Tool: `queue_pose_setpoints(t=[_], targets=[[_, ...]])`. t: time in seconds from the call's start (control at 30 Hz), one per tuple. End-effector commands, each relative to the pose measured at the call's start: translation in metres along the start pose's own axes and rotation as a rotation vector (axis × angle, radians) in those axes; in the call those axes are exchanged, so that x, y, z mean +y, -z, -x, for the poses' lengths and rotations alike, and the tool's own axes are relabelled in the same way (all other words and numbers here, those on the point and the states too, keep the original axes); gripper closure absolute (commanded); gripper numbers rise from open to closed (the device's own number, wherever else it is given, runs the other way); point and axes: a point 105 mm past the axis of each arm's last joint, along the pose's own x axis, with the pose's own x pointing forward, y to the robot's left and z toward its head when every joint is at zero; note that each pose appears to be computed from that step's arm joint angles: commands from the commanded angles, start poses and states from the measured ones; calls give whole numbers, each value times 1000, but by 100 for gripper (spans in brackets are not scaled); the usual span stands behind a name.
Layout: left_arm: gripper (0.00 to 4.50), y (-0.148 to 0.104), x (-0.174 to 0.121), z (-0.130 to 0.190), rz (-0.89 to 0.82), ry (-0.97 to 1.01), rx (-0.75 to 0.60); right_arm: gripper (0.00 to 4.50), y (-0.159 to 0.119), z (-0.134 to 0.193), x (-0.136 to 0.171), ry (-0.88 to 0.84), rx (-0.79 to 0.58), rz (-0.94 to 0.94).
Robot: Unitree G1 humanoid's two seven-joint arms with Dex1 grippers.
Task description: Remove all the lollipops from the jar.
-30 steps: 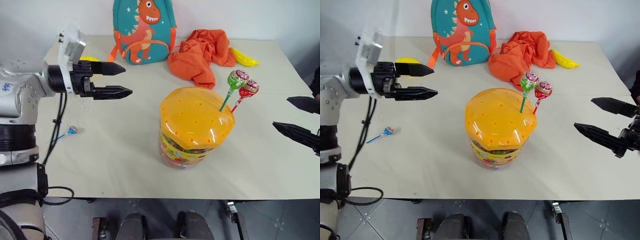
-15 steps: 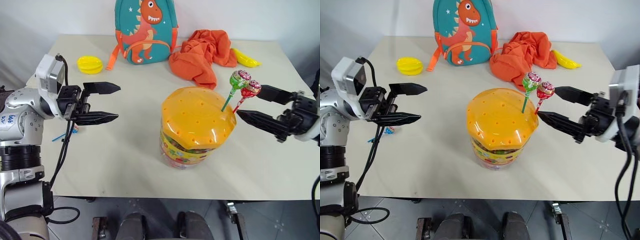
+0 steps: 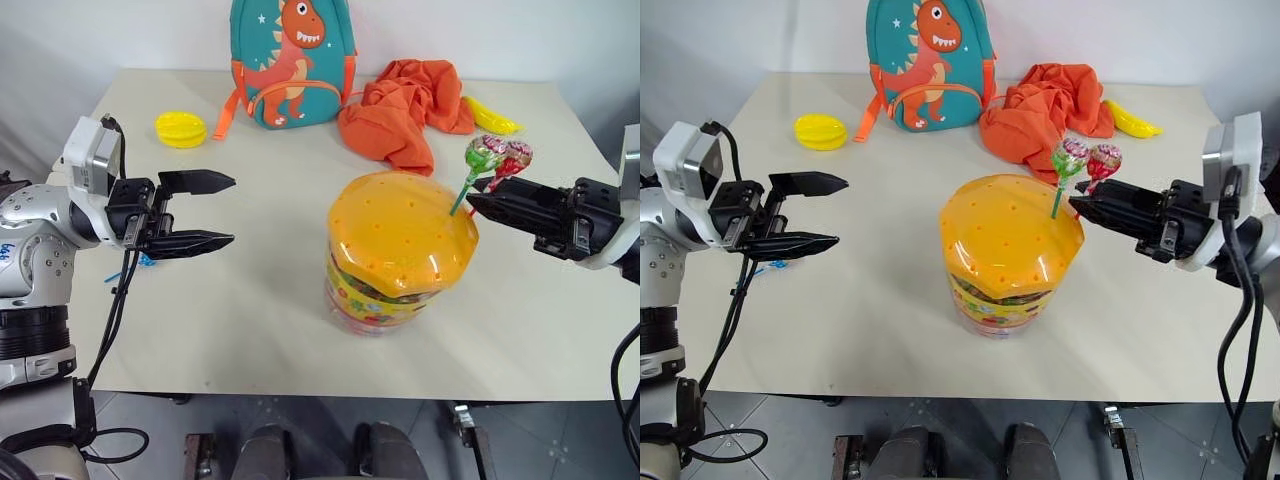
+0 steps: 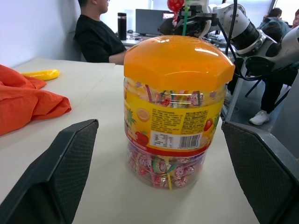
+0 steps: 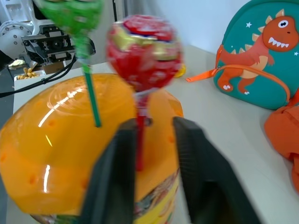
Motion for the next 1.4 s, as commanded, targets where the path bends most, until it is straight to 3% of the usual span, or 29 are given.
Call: queue_pose_setpoints(t=[0.03,0.3,0.47,0.53,0.6,0.63,0.7,0.8,0.9,1.1,1.33,1.4], targets=[[0,-11,-3,1,-45,18,-20,447,-20,5,1,9,-31,65],[0,-12,-1,-3,-41,52,-36,447,-50,14,-5,98,-76,152],[0,-13,0,-5,-42,76,-48,447,-70,33,-29,246,-118,189],[0,-13,0,-5,-40,85,-49,447,-69,47,-52,377,-84,181],[0,-13,0,-4,-39,87,-48,447,-46,60,-74,494,83,139],[0,-14,0,-4,-40,87,-50,447,-22,70,-83,536,238,97],[0,-14,-1,-1,-42,89,-54,447,12,88,-94,600,421,36],[0,-14,-4,1,-49,97,-53,447,36,100,-98,619,522,-10],[0,-14,-8,9,-56,74,-48,447,80,116,-98,653,657,-134],[0,-11,-10,31,-55,-7,34,447,137,138,-107,788,824,-282],[0,-12,-14,30,-55,-18,38,447,158,136,-113,805,834,-335],[0,-12,-15,29,-56,-20,38,398,158,133,-111,781,827,-337]])
